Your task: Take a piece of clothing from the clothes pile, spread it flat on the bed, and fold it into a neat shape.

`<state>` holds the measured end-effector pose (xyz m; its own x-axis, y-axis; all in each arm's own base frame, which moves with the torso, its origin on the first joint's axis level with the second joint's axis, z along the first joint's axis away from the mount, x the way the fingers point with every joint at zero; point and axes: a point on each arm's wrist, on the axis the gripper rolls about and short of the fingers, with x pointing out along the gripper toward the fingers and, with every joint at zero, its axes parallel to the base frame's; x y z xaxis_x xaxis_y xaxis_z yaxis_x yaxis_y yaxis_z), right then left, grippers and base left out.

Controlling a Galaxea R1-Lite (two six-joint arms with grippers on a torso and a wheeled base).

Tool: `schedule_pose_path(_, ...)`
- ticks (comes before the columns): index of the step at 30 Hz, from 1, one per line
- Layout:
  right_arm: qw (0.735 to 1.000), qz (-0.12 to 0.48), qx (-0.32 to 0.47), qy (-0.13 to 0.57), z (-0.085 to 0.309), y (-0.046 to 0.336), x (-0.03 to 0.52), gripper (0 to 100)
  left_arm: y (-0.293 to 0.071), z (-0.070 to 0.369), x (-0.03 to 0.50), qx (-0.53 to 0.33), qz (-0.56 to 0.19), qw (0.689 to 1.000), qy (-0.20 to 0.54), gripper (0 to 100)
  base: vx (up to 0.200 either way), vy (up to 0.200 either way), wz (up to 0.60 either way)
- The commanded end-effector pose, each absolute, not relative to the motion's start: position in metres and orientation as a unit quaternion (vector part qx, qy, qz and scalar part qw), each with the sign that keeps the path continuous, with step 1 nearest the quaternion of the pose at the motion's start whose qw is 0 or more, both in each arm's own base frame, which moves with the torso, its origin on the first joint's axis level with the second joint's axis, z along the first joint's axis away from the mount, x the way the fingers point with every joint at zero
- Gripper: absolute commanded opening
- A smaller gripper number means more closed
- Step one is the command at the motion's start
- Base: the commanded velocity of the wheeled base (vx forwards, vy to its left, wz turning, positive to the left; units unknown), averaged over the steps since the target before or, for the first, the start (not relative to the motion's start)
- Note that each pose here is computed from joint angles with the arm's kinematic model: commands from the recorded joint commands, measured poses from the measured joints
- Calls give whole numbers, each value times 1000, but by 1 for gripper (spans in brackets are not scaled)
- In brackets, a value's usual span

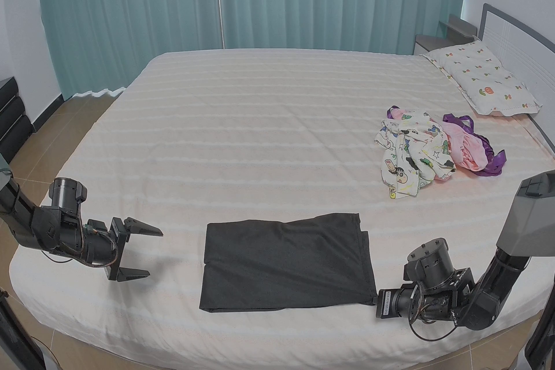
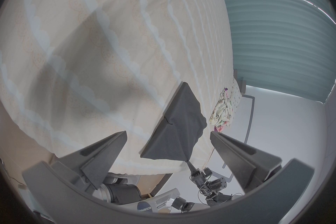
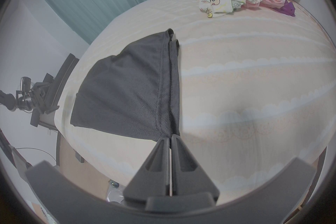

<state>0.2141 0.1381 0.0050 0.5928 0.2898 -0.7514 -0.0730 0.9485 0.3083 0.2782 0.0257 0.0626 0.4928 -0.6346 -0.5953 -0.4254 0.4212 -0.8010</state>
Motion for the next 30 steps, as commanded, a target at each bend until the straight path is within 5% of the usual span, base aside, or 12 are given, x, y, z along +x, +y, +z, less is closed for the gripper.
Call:
schedule_pose_path(1,879,95,116,452,-3,136,215,0,26,62,278,-533,-76,680,498,100,0,0,0)
schedule_pose_path(2,879,95,116,452,-3,136,215,0,26,62,278,-533,-76,680,498,100,0,0,0)
schedule_pose_path(3,879,96,116,452,-3,137,215,100,26,62,278,-533,-76,680,498,100,0,0,0)
schedule_pose_path(16,901,105,214,362,29,136,252,100,26,62,278,-533,-76,680,498,100,0,0,0)
schedule_pose_path(30,903,55,295,307,-9,149,360,100,26,62,278,-533,-76,680,498,100,0,0,0)
